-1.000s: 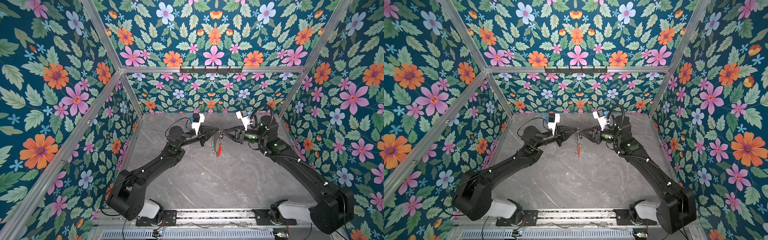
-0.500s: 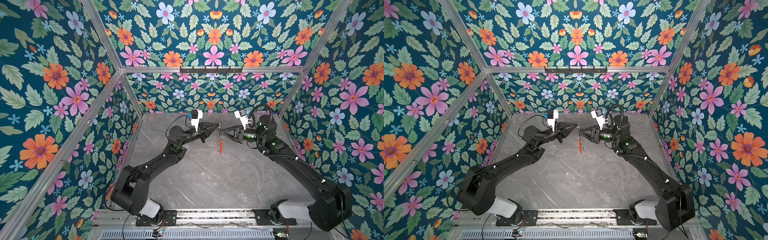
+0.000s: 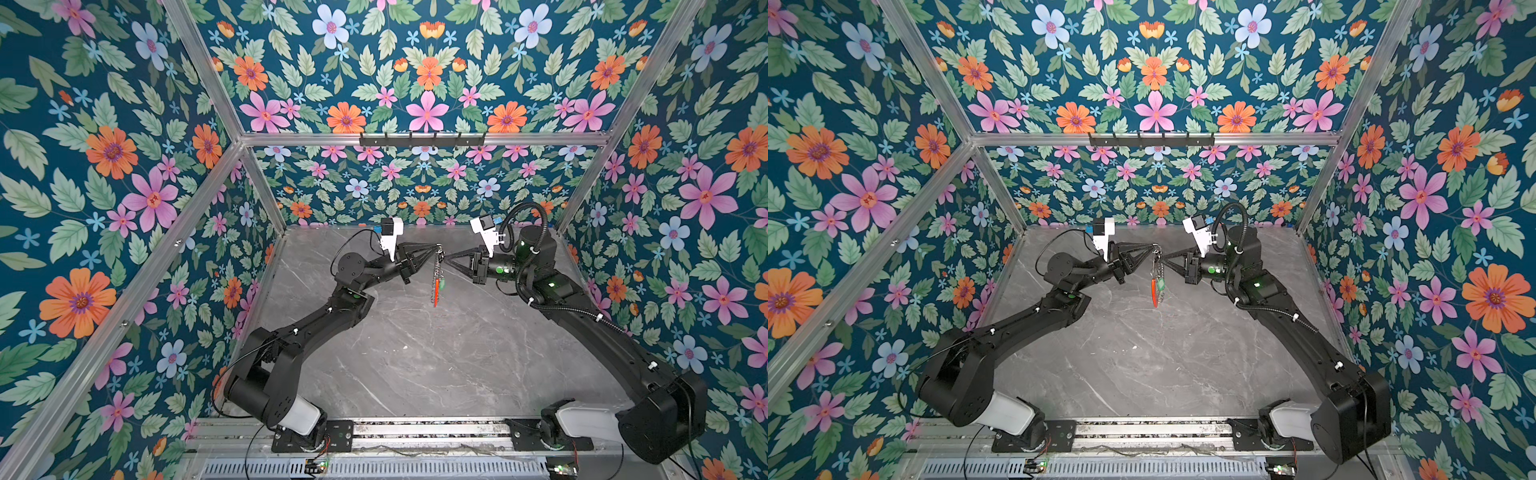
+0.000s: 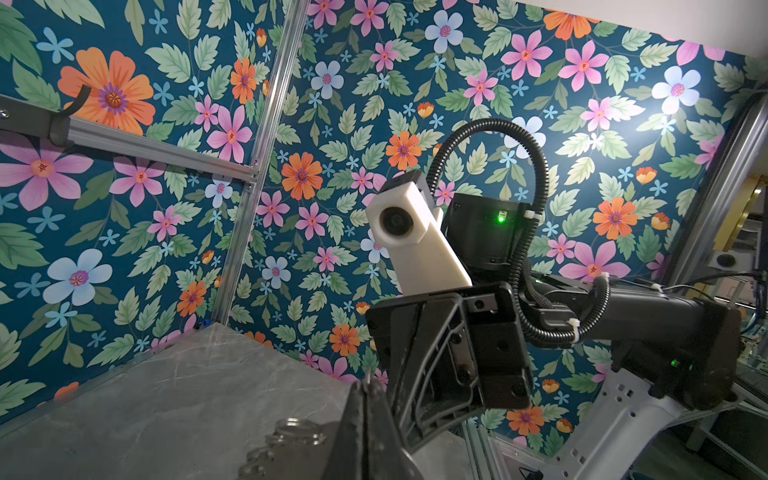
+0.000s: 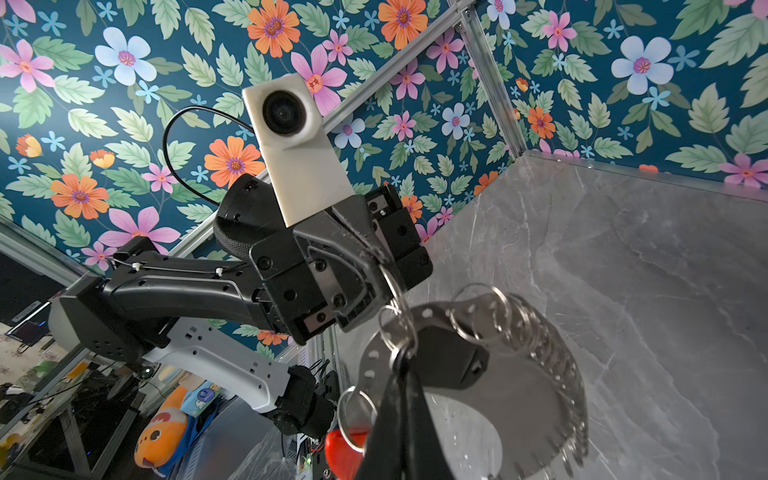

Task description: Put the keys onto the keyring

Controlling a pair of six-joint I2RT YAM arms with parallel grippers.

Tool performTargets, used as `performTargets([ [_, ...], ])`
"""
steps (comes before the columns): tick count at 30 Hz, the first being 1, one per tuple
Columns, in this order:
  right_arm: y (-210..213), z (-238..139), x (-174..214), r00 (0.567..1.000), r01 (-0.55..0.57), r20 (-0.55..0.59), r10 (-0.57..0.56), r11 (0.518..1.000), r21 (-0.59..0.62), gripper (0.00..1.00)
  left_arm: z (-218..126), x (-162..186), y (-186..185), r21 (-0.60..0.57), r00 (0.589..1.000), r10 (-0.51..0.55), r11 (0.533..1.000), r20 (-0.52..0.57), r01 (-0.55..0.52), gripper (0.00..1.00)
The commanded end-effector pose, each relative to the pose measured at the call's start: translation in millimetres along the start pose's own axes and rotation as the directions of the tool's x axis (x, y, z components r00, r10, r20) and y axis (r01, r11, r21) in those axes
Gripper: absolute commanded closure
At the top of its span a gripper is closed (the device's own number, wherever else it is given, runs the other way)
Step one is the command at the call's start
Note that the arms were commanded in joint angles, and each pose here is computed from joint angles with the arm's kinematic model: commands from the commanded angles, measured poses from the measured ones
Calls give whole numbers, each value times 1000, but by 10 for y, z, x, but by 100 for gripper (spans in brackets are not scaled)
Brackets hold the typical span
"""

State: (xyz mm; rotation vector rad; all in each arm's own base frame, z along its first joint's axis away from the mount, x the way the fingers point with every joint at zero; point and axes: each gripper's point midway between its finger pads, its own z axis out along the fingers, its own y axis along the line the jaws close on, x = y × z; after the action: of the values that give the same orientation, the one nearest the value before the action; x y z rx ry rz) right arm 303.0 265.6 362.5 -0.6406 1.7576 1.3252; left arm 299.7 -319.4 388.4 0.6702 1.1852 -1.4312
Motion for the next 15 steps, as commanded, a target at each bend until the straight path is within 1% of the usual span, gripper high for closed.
performTargets([
  [1, 17, -15, -30, 999, 34, 7, -34, 999, 11, 100, -2, -158, -110, 32, 997, 60, 998, 46, -62, 100],
  [6, 42, -10, -17, 1000, 25, 2, -25, 1000, -9, 100, 14, -188, -110, 35, 997, 63, 997, 54, -65, 100],
  [11, 45, -26, -23, 1000, 24, 7, -24, 1000, 0, 100, 16, -193, -102, 35, 996, 62, 997, 61, -64, 100],
  [13, 51, -55, -60, 999, 30, 23, -30, 999, 17, 88, 15, -182, -98, 35, 996, 60, 997, 58, -63, 100],
  [15, 73, -82, -102, 998, 41, 39, -42, 999, 29, 78, 15, -157, -85, 34, 997, 55, 998, 52, -57, 100],
])
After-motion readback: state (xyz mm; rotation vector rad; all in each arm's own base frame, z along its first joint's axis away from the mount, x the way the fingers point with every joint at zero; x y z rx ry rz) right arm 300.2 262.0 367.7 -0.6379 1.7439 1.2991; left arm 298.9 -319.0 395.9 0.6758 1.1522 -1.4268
